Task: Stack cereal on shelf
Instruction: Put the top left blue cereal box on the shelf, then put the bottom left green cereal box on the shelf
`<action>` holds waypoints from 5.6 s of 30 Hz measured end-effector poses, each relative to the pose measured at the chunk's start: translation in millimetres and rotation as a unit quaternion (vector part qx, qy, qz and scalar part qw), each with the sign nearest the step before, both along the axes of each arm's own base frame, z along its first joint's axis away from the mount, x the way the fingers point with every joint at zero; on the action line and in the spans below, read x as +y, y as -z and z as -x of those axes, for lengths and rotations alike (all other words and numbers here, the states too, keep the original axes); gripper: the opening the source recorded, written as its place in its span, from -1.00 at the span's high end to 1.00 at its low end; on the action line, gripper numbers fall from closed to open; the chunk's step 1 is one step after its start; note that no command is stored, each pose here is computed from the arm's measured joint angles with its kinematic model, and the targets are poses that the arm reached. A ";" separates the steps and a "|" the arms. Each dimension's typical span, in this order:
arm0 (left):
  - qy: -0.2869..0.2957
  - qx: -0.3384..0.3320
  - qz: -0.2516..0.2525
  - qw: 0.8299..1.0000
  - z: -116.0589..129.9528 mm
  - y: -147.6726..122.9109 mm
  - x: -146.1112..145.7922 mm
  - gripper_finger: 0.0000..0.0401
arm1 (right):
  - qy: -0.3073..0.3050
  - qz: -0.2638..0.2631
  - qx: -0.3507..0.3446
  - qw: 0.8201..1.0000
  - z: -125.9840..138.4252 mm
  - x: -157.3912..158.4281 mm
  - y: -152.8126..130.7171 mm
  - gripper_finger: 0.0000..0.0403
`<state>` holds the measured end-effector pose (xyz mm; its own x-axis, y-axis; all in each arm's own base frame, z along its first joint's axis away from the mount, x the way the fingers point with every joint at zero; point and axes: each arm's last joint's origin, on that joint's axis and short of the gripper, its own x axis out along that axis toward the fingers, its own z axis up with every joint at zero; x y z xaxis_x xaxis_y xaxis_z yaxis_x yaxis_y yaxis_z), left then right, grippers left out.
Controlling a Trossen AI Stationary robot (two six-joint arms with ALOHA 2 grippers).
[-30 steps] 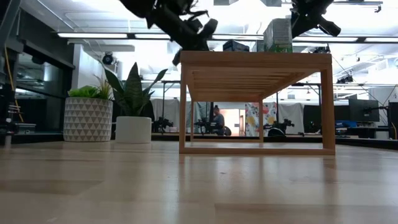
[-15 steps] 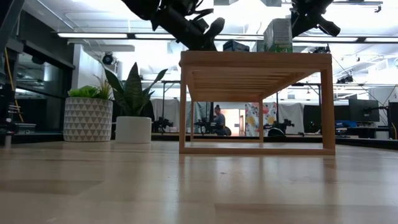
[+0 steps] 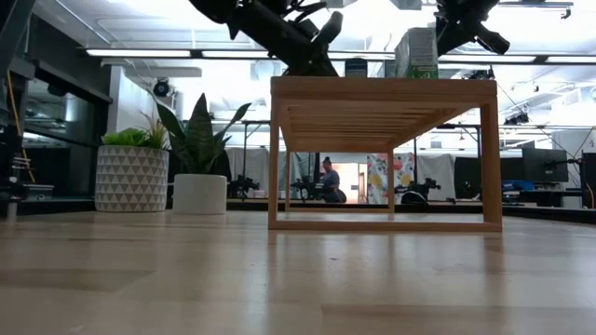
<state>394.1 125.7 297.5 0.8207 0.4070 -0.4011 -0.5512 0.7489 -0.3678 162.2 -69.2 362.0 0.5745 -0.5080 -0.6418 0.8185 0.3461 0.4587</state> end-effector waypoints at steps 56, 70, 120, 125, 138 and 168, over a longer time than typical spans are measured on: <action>0.576 0.334 -0.107 0.739 230.7 -37.2 -278.9 -0.46 | 0.009 -0.012 0.010 1.000 2.1 0.7 2.4 1.00; 0.510 0.416 -0.147 0.739 251.2 27.4 -309.0 -0.44 | 0.003 -0.007 0.015 1.000 2.1 0.7 2.4 1.00; 0.535 0.336 -0.127 0.765 213.9 -18.3 -264.5 0.16 | 0.004 -0.006 0.015 1.000 2.2 0.7 2.3 1.00; 0.440 0.262 -0.201 0.835 184.0 -102.2 -220.8 0.15 | -0.002 -0.002 0.018 1.000 2.2 0.8 2.3 1.00; 0.302 0.252 -0.241 0.887 40.1 -145.1 -140.8 0.19 | -0.004 -0.002 0.017 1.000 1.9 0.7 2.1 1.00; 0.323 0.319 -0.263 0.851 -50.6 -63.4 -91.2 0.16 | 0.005 -0.002 0.003 1.000 0.4 0.0 0.6 1.00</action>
